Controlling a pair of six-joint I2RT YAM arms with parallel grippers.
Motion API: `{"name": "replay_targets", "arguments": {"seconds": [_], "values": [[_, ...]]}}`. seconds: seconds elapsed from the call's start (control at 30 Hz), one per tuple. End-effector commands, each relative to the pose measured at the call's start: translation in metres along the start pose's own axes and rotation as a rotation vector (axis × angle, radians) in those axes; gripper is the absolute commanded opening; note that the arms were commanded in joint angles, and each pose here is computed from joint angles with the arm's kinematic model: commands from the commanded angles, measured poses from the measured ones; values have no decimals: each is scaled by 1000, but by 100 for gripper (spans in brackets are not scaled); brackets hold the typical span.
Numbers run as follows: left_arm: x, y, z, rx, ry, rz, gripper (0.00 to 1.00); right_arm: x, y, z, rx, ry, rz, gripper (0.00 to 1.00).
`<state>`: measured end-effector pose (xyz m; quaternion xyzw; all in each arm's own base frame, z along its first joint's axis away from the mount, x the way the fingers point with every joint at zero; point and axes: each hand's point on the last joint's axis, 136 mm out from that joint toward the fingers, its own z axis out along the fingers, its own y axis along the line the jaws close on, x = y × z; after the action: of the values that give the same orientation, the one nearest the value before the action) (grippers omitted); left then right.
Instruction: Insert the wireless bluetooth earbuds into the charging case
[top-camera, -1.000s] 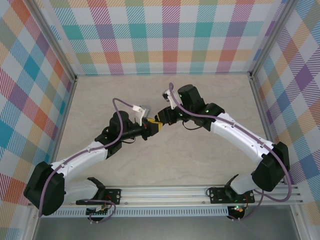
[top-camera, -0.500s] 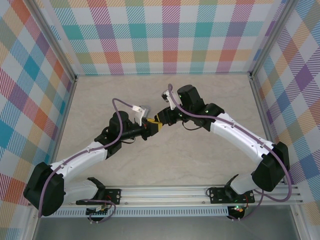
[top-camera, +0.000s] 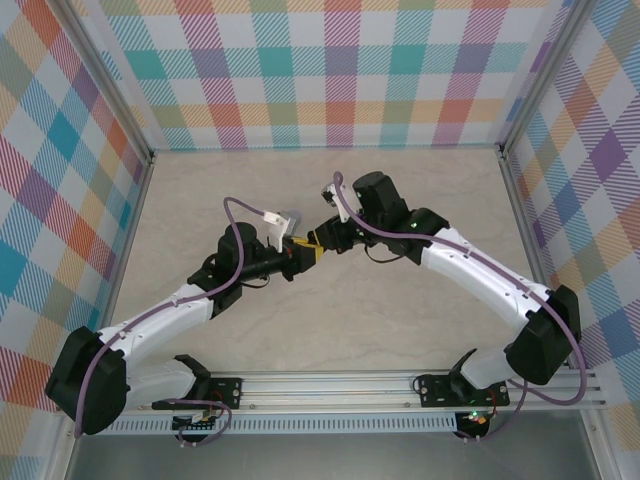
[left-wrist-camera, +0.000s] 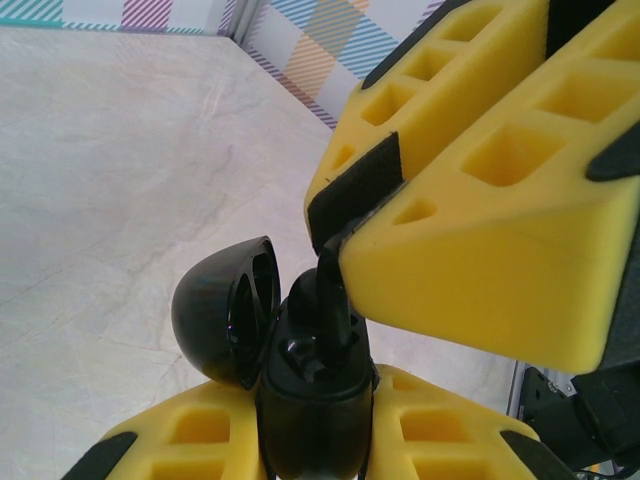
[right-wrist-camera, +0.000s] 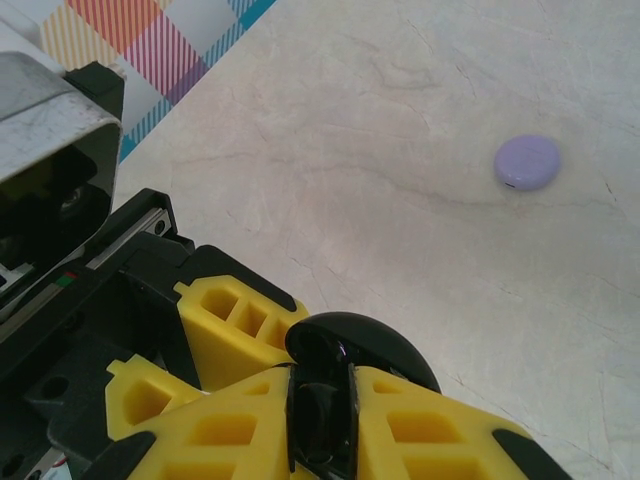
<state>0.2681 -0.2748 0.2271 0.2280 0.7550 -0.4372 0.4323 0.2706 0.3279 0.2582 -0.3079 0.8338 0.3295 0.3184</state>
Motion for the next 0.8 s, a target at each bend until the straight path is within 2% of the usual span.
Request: {"name": "replay_targets", "arguments": {"seconds": [0.0, 0.33, 0.77], "values": [[-33, -12, -9, 13, -94, 71, 0, 4, 7, -8, -2, 26, -27, 20], [-30, -13, -8, 21, -78, 85, 0, -1, 10, -15, 14, -1, -48, 20], [-33, -20, -9, 54, -77, 106, 0, 8, 14, -3, 15, 64, -73, 21]]}}
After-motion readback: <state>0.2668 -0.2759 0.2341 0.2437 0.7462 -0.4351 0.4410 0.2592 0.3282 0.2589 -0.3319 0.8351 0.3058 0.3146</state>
